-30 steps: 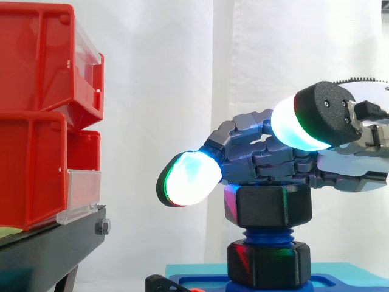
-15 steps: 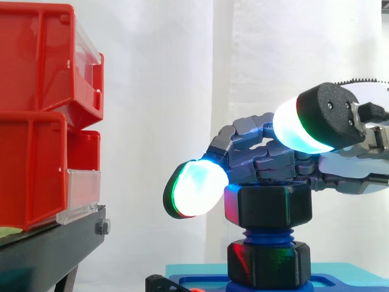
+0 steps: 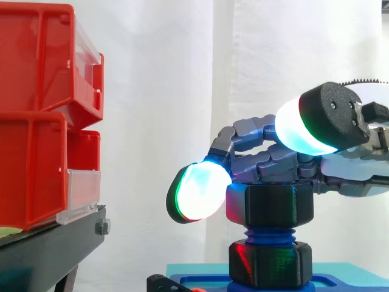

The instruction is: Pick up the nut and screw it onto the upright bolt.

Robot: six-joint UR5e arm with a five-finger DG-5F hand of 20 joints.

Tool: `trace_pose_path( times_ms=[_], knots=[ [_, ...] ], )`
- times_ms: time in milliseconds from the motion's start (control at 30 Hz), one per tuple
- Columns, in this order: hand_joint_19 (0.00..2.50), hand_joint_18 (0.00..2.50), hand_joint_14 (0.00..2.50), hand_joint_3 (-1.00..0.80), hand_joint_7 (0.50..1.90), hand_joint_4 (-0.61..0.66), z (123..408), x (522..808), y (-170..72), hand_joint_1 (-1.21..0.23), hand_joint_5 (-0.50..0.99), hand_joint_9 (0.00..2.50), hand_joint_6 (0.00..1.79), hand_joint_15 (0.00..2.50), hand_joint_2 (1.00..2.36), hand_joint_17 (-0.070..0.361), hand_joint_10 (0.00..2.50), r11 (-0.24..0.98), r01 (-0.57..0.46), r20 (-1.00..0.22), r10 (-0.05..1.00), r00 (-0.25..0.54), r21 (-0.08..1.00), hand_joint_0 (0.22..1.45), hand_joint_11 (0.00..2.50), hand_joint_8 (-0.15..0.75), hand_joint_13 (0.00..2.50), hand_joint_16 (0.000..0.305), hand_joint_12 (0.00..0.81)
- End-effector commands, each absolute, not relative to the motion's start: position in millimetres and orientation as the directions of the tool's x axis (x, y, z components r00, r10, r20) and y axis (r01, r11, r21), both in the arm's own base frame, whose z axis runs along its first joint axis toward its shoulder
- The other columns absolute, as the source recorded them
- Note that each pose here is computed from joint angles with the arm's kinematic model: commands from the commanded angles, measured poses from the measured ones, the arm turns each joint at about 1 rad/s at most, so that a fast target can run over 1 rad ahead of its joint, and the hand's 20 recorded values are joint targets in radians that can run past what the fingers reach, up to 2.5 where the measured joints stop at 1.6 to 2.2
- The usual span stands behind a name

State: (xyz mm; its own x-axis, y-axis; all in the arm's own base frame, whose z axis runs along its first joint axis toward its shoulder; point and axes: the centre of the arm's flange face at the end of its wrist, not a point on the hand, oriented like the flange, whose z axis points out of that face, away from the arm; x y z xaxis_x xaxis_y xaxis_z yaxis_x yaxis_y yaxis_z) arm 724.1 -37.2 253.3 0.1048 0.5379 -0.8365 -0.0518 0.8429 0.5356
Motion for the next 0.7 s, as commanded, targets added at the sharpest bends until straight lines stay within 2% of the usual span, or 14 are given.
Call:
trace_pose_path(
  times_ms=[0,400,667],
  knots=[
    [0.0,0.0,0.0,-0.5,1.09,0.15,252.9,723.4,-38.6,-0.29,-0.11,0.36,0.5,0.0,1.0,0.139,0.0,0.843,-0.049,-0.837,0.538,0.099,0.536,0.43,0.0,0.248,0.04,0.062,0.389],
    [0.0,0.0,0.0,-0.5,1.17,0.13,253.3,722.7,-51.6,-0.31,-0.09,0.46,0.5,0.0,1.0,0.131,0.0,0.845,-0.043,-0.839,0.534,0.101,0.533,0.44,0.0,0.265,0.14,0.058,0.386],
    [0.0,0.0,0.0,-0.5,1.28,0.13,254.8,722.9,-56.8,-0.31,-0.07,0.54,0.5,0.0,1.0,0.123,0.0,0.845,-0.057,-0.839,0.535,0.097,0.532,0.45,0.0,0.275,0.2,0.055,0.382]
  ],
)
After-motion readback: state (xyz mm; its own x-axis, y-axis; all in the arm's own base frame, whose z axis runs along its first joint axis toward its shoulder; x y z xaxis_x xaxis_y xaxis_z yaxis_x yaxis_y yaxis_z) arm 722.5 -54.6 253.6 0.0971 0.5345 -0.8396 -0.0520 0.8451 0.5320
